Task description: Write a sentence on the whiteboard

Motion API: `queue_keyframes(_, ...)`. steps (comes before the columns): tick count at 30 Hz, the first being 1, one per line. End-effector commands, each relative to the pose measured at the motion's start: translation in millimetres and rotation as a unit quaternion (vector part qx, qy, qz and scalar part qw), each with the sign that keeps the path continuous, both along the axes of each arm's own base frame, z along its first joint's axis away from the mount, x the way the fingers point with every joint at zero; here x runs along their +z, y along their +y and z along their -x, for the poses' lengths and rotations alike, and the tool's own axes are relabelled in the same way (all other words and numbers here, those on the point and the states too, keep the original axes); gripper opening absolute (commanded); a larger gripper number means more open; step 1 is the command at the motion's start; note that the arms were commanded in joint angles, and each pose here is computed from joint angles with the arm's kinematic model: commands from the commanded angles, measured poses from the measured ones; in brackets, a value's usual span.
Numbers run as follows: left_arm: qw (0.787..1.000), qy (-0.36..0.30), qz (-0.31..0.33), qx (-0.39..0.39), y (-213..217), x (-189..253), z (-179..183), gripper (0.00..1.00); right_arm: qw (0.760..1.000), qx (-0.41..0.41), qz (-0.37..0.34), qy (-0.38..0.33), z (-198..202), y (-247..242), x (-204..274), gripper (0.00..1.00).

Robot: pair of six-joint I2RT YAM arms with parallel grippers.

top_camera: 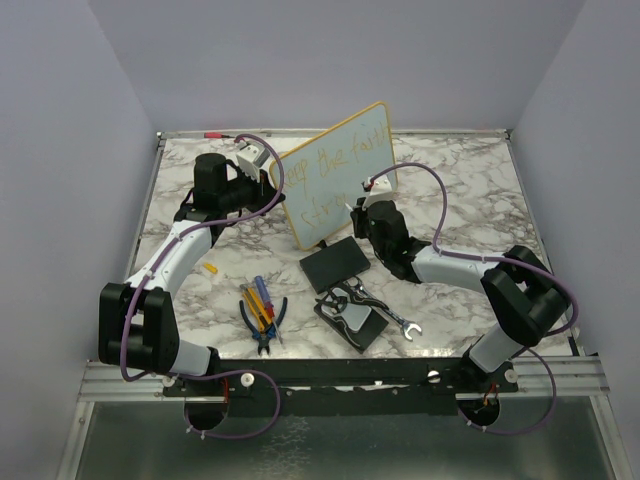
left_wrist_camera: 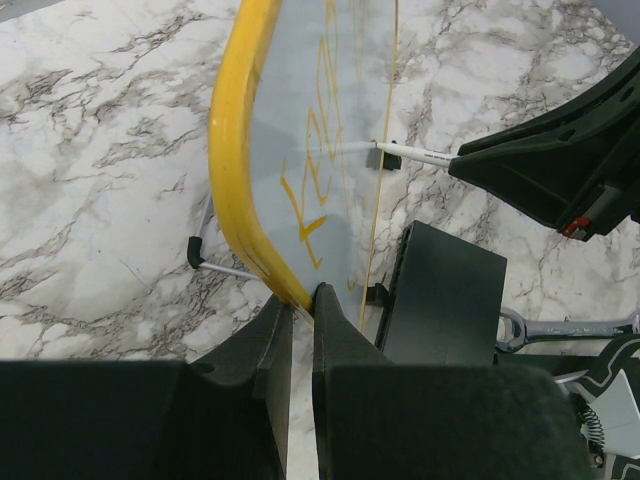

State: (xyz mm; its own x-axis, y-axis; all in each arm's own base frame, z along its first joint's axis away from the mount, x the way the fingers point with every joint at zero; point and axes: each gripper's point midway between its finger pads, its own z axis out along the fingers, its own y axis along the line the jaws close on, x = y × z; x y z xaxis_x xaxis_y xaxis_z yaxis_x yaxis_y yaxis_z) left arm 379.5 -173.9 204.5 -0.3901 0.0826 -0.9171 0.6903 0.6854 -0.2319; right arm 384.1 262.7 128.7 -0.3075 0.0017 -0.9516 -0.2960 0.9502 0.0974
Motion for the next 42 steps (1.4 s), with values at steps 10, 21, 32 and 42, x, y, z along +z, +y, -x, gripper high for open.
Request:
queue_keyframes(10, 0.997, 0.070, -0.023, -0.028, -6, -40, 27, 0.00, 0.999, 0.007, -0.001, -0.032, -11, 6, 25, 0.01)
queue_keyframes(21, 0.997, 0.070, -0.023, -0.028, -6, -40, 27, 0.00, 0.998, 0.004, 0.006, -0.060, -18, 5, 46, 0.01)
queue_keyframes(32, 0.997, 0.071, -0.024, -0.027, -6, -41, 27, 0.00, 0.997, 0.000, -0.001, -0.078, -17, 2, 59, 0.01)
queue_keyframes(42, 0.997, 0.071, -0.023, -0.028, -6, -40, 27, 0.00, 0.997, -0.016, 0.011, -0.079, -22, -4, 55, 0.01)
